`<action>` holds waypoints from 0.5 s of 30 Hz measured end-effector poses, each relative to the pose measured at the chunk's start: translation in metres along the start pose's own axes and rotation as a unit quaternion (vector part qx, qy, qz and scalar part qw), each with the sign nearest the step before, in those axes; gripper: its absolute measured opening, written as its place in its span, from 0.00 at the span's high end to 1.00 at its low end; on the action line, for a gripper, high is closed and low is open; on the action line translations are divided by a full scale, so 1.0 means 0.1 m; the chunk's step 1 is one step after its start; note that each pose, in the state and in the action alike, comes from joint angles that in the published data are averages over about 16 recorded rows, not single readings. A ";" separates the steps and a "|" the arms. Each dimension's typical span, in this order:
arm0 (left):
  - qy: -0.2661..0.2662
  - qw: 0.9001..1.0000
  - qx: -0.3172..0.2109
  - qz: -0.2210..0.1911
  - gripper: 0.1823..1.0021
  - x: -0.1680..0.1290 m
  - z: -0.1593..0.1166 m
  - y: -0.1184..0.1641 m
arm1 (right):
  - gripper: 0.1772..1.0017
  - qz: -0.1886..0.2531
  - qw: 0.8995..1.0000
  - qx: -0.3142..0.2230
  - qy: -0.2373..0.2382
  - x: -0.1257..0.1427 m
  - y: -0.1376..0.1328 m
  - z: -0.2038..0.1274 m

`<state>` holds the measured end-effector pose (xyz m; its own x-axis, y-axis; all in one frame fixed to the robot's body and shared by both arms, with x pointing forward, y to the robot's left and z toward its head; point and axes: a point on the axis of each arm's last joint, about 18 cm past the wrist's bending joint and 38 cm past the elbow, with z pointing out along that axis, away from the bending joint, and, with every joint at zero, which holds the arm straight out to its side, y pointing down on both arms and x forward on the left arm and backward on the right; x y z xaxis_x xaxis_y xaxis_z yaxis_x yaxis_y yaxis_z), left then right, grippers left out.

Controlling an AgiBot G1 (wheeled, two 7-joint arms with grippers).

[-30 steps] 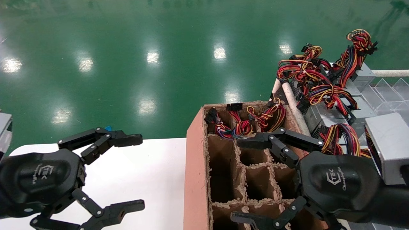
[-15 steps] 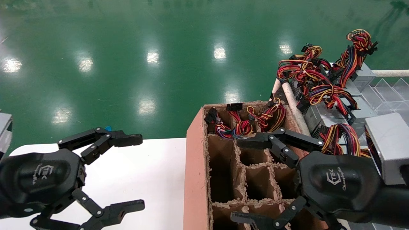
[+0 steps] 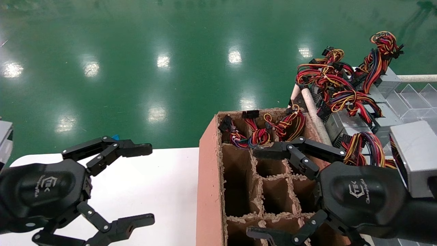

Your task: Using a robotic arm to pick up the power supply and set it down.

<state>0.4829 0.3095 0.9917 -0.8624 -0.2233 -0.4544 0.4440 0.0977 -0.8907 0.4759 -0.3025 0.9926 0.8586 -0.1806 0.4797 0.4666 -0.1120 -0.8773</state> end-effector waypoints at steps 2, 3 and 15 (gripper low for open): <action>0.000 1.000 0.000 0.000 0.00 0.00 0.00 0.00 | 0.00 0.000 1.000 0.000 0.000 0.00 0.00 0.00; 0.000 1.000 0.000 0.000 0.00 0.00 0.00 0.00 | 0.00 0.000 1.000 0.000 0.000 0.00 0.00 0.00; 0.000 1.000 0.000 0.000 0.03 0.00 0.00 0.00 | 0.00 -0.046 0.996 -0.053 0.050 0.29 0.15 -0.06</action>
<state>0.4829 0.3096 0.9917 -0.8624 -0.2233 -0.4544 0.4440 0.0977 -0.8907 0.5062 -0.3150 0.9935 0.7860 -0.2605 0.5607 0.5120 -0.2341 -0.8265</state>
